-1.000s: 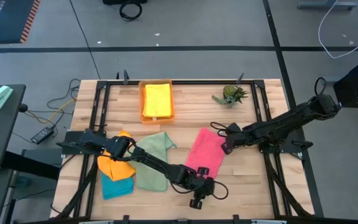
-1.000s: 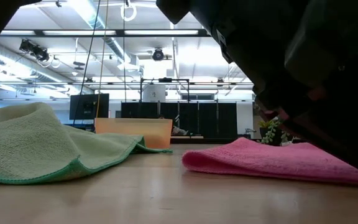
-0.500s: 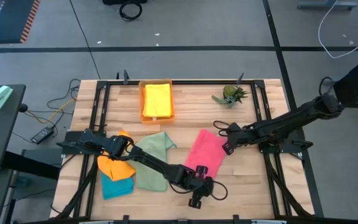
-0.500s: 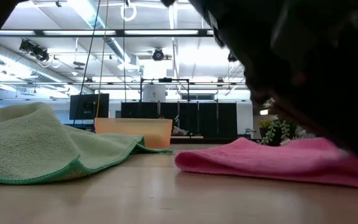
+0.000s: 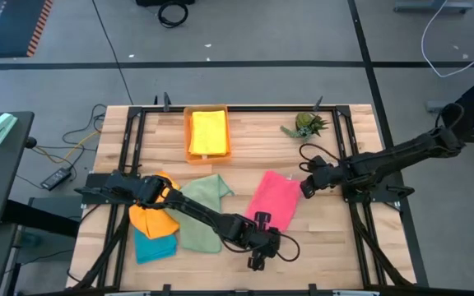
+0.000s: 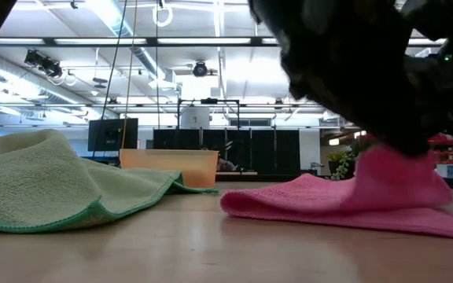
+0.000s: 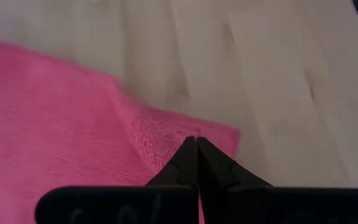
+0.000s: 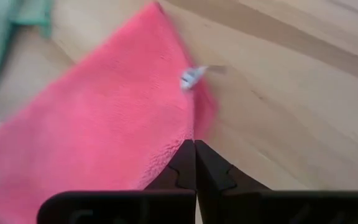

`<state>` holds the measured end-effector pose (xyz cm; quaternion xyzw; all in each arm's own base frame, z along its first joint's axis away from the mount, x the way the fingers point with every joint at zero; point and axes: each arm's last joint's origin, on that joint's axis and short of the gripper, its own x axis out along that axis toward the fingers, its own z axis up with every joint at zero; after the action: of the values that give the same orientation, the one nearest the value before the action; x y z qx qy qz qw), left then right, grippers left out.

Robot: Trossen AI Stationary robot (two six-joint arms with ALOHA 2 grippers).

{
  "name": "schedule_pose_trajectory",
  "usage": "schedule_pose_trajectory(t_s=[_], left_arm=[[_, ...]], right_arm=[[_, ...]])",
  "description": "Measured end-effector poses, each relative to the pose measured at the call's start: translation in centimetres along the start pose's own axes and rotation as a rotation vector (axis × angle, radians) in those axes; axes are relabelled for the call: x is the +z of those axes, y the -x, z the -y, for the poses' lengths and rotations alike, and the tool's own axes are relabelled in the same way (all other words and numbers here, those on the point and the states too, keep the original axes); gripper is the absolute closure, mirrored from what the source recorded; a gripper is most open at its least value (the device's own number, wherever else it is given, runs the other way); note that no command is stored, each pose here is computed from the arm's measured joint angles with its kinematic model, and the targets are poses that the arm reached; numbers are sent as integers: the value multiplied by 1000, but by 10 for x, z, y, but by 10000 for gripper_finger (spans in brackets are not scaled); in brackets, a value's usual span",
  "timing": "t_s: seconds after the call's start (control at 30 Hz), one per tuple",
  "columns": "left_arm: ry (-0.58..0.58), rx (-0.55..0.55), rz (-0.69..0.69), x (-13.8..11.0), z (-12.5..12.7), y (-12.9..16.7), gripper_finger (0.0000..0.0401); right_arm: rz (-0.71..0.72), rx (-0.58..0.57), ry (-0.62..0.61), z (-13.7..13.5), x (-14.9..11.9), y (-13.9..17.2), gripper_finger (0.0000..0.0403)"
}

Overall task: Fold microfiber towels
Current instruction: Fold the pink microfiber cloth

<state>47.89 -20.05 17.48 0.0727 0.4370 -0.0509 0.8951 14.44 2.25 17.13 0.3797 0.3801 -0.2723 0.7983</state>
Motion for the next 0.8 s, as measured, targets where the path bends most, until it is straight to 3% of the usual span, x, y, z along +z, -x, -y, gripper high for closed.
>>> schedule_pose_trajectory(t_s=[0.2,0.47,0.63,0.8], left_arm=[[-2,87,-50,6,-11,38,399],[29,191,-217,-5,-22,76,400],[44,274,-318,-15,-25,86,400],[47,349,-375,-21,-27,103,400]], right_arm=[[98,178,-63,-18,11,1,402],[195,180,-89,-21,36,-18,402],[232,244,-107,-23,57,-34,402],[247,241,-52,-35,84,-41,402]])
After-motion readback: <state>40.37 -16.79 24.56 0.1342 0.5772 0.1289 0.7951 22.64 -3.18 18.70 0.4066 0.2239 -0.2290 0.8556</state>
